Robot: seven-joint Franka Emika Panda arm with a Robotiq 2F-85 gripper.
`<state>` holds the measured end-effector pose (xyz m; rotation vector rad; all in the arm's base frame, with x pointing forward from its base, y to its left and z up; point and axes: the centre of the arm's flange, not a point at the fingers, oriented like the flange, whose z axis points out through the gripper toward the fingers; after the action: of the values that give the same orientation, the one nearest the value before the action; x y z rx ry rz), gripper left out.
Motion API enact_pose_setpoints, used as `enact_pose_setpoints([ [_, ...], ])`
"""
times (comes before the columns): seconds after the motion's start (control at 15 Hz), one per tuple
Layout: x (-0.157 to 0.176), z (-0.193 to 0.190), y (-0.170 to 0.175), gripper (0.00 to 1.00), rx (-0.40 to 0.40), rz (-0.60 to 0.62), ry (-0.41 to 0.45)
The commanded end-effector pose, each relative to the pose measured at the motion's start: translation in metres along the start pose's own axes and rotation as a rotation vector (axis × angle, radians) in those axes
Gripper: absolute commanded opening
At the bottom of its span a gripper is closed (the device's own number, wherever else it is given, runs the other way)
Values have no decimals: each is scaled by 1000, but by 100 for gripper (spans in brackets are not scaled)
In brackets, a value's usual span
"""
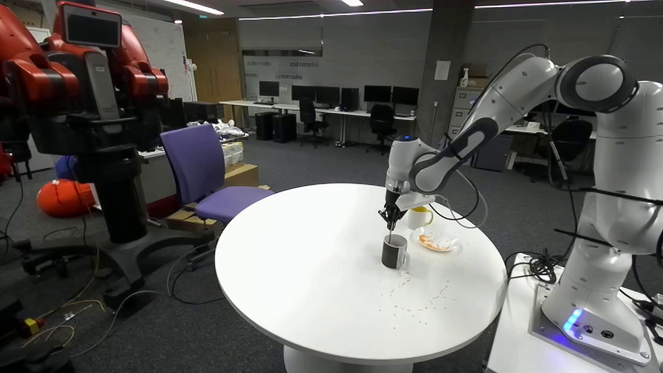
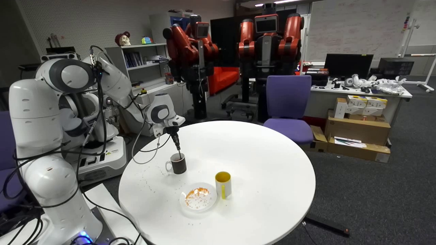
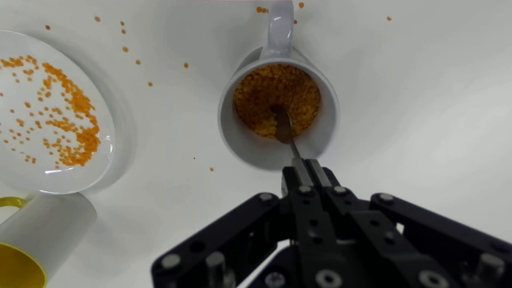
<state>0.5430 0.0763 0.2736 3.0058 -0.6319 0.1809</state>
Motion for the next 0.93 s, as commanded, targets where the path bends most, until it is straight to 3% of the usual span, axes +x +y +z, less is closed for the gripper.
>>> enact_pose_setpoints([
  [0.0, -4, -6, -2, 1, -47, -46, 19],
  [0.33, -20, -1, -15, 1, -142, -194, -26],
  [0.87, -15, -3, -8, 1, -11, -87, -51],
])
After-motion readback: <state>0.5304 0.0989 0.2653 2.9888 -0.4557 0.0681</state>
